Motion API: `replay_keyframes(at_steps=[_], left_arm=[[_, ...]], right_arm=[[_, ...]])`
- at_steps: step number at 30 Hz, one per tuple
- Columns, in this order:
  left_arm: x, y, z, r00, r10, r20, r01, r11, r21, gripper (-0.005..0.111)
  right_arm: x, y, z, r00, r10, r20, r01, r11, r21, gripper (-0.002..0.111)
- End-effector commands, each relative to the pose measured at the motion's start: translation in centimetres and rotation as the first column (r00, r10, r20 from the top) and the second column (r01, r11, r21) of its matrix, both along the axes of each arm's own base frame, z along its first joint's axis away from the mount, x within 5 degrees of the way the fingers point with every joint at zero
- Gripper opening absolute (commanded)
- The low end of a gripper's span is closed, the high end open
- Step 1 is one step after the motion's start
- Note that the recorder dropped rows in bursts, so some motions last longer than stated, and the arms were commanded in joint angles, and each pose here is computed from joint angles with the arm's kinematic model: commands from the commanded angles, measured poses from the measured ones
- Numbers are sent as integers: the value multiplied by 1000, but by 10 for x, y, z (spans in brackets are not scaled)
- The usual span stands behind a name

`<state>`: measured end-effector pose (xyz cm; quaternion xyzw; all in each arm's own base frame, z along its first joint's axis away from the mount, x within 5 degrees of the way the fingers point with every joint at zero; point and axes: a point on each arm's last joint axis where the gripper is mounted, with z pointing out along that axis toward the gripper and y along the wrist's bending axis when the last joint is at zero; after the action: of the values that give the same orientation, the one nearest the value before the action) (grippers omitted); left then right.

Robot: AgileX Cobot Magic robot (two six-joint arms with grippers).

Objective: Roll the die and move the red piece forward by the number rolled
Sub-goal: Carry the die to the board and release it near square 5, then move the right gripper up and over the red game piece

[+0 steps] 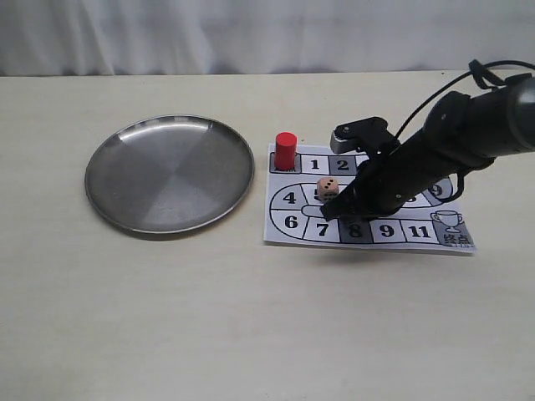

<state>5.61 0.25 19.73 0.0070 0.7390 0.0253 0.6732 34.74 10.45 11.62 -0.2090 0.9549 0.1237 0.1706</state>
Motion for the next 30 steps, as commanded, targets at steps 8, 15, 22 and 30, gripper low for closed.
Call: replay_keyframes(at_steps=[8,15,22,30], left_arm=[[0,0,0,1000,-4,8,4,1000,-1,0],[0,0,0,1000,-4,8,4,1000,-1,0],[0,0,0,1000,-4,8,4,1000,-1,0],[0,0,0,1000,-4,8,4,1000,-1,0]], right_arm=[[1,0,0,1000,9,20,-9,1000,-6,5],[1,0,0,1000,9,20,-9,1000,-6,5],[-1,3,7,1000,3,-21,-3,1000,22,5],[0,9,66,999,16,38,-20,995,98,5]])
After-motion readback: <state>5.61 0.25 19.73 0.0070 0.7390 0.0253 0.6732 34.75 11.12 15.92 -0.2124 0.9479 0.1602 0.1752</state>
